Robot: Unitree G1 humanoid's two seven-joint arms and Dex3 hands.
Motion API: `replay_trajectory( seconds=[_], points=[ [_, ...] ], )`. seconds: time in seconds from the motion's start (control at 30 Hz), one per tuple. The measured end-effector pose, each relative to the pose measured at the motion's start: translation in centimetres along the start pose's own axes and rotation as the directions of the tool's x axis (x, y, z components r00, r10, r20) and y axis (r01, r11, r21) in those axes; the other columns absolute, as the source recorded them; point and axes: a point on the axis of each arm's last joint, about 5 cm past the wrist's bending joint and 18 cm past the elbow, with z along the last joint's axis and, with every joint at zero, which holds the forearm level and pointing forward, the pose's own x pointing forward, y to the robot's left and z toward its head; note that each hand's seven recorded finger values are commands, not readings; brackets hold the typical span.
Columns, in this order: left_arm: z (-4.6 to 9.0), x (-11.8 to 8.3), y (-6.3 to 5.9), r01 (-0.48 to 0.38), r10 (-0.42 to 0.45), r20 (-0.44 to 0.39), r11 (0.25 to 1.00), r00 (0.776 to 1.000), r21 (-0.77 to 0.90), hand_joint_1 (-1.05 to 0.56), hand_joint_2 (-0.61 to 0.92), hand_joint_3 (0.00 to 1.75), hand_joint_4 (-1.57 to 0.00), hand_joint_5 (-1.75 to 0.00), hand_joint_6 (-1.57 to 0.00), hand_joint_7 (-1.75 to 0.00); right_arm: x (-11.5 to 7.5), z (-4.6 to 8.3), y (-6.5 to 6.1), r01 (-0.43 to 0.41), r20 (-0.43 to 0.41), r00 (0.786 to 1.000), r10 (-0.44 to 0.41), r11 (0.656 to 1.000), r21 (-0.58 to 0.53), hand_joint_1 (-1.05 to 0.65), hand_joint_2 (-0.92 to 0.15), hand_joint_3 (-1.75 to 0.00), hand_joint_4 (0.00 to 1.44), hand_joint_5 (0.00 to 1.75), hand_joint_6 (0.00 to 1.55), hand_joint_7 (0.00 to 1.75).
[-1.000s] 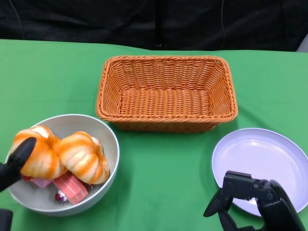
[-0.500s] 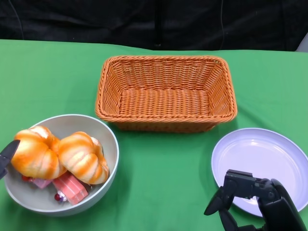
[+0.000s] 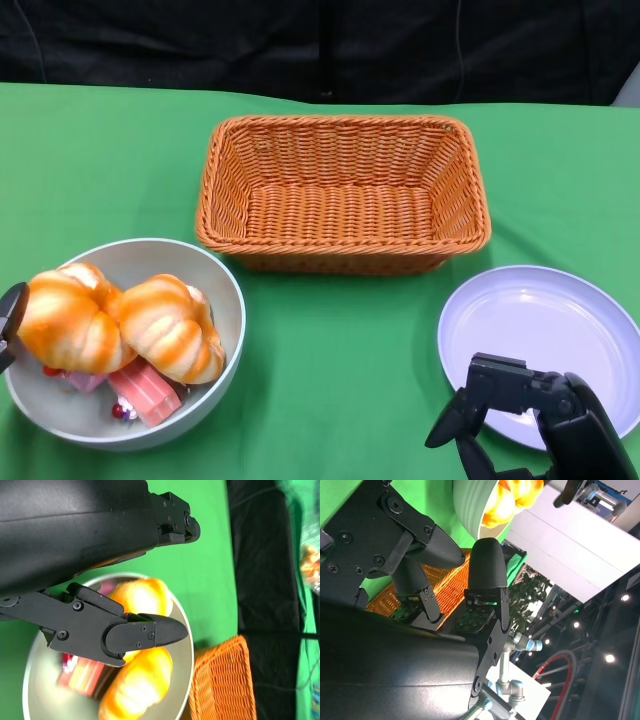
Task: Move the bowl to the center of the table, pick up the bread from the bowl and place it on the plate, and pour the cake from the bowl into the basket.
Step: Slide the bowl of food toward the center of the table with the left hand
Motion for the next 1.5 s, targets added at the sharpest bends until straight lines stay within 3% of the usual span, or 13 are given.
replay_trajectory(
  seconds=[0.27,0.6,1.2,1.5],
  points=[
    [-0.2,1.2,0.9,0.063,-0.077,-0.128,0.992,0.989,-0.114,-0.65,0.92,0.49,-0.06,-0.04,0.0,0.0,0.0,0.2,-0.1,0.001,0.006,1.0,-0.001,1.0,-0.002,-0.12,-0.22,-1.57,0.83,1.61,0.83,1.24],
    [-0.5,1.8,1.2,0.201,-0.257,-0.204,0.945,0.945,-0.257,-0.68,0.92,0.52,0.0,0.0,0.0,0.0,-0.1,0.3,0.0,-0.002,0.007,1.0,0.002,1.0,-0.001,-0.13,-0.23,-1.56,0.82,1.61,0.82,1.24],
    [-0.6,1.9,0.3,0.342,-0.414,-0.247,0.895,0.876,-0.285,-0.7,0.92,0.54,-0.04,-0.03,0.0,0.0,0.0,0.5,0.0,-0.004,0.005,1.0,0.004,1.0,0.003,-0.11,-0.25,-1.54,0.81,1.63,0.82,1.24],
    [-0.6,1.8,-0.7,0.409,-0.488,-0.296,0.865,0.821,-0.291,-0.7,0.92,0.52,-0.04,-0.04,0.0,0.0,0.0,0.5,0.1,-0.01,0.008,1.0,0.01,1.0,0.006,-0.12,-0.26,-1.53,0.8,1.63,0.82,1.24]
  ],
)
